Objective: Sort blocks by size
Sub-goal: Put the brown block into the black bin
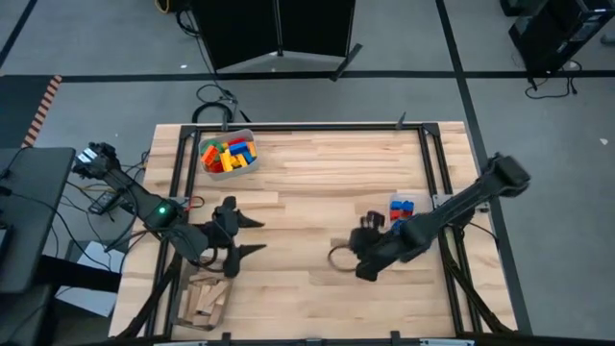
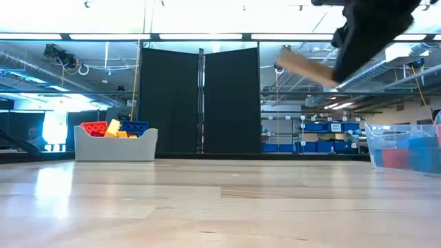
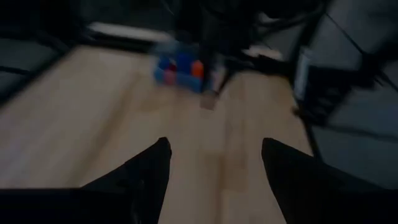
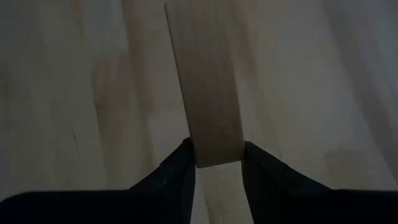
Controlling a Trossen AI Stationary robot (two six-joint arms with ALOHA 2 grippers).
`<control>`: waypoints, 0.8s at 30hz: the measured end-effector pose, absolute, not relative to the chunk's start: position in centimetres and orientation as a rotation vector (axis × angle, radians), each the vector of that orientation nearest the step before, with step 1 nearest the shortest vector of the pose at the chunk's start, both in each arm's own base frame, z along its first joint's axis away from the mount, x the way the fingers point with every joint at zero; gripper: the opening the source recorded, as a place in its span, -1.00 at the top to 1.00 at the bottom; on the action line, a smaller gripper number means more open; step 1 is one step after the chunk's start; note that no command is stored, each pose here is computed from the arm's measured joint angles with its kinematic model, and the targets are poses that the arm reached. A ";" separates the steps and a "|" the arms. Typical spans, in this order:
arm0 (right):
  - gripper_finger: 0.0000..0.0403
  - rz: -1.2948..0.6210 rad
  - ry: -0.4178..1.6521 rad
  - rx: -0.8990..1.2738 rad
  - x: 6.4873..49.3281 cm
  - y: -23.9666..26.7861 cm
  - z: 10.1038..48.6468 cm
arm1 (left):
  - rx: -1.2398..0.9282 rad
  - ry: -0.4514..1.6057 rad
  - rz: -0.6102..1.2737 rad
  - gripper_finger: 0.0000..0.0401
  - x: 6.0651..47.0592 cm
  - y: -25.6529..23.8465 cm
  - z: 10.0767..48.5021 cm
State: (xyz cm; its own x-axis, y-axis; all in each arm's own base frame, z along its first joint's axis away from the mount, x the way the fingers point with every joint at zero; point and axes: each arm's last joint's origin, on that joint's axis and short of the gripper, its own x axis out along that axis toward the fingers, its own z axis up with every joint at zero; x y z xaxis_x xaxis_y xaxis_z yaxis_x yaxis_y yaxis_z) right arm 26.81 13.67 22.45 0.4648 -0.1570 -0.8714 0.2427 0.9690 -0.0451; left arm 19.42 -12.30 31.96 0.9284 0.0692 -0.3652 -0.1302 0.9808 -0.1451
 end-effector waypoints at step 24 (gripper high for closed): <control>0.42 -0.379 0.327 -0.110 27.3 4.9 28.0 | -0.350 -0.091 0.580 -0.29 31.4 -7.7 29.8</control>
State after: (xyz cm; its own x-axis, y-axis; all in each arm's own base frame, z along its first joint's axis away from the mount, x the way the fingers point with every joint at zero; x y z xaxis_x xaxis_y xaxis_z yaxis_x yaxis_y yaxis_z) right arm 27.33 4.88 28.03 0.8775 -0.3800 -0.2925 0.3447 0.9239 -0.1661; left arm 31.43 -7.73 29.78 0.8343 0.5511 -0.0135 -0.5205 0.7795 -0.3485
